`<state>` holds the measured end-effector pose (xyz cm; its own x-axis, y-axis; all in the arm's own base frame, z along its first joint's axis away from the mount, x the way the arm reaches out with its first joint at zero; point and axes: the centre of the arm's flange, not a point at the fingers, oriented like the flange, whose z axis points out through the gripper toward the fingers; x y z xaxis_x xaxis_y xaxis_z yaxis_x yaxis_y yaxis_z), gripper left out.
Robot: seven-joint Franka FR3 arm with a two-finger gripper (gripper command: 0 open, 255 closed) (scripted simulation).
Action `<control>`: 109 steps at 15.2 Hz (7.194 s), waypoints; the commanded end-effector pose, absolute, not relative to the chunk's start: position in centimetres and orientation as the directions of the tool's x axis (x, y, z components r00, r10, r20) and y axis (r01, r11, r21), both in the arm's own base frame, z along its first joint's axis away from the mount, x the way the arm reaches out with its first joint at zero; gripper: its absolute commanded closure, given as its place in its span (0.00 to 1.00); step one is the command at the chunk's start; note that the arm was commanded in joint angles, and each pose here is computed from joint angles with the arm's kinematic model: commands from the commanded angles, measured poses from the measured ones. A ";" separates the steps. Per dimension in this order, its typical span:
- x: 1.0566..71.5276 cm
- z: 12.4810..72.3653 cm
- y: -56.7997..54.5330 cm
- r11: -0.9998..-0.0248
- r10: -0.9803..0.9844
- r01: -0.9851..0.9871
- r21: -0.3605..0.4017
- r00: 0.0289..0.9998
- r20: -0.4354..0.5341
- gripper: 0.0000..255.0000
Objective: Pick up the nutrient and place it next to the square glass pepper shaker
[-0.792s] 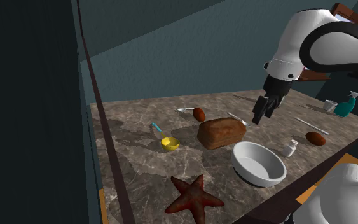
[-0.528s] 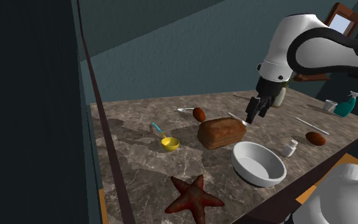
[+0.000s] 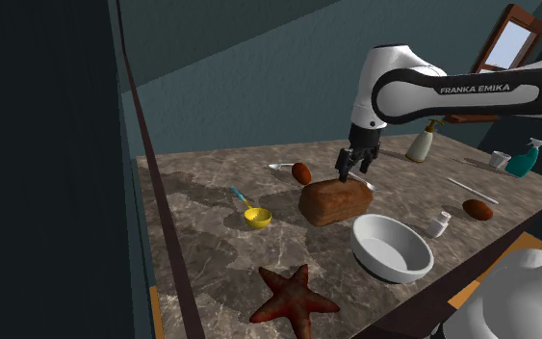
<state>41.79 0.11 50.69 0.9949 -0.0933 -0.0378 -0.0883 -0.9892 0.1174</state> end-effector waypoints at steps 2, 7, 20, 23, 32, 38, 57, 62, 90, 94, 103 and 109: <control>45.3 48.9 -0.7 -0.984 -0.110 -0.103 0.143 0.993 -0.040 0.00; 51.1 45.9 -1.9 -0.974 -0.137 -0.127 0.185 0.990 -0.043 0.00; 65.8 37.9 -6.4 -0.938 -0.207 -0.185 0.294 0.977 -0.047 0.00; 69.1 36.1 -7.7 -0.927 -0.223 -0.198 0.318 0.974 -0.046 0.00; 68.7 32.3 -8.9 -0.927 -0.224 -0.198 0.319 0.974 -0.046 0.00; 68.7 32.3 -8.9 -0.927 -0.224 -0.198 0.319 0.974 -0.046 0.00; 68.7 36.5 -8.9 -0.927 -0.224 -0.198 0.319 0.974 -0.046 1.00; 68.7 39.1 -8.9 -0.927 -0.224 -0.198 0.319 0.974 -0.046 1.00; 59.2 48.8 -16.1 -0.927 -0.224 -0.198 0.319 0.974 -0.046 1.00; 55.0 48.8 -19.2 -0.927 -0.224 -0.198 0.319 0.974 -0.046 1.00; 45.5 48.8 -26.3 -0.927 -0.224 -0.198 0.319 0.974 -0.046 1.00; 39.2 48.8 -31.1 -0.927 -0.224 -0.198 0.319 0.974 -0.046 1.00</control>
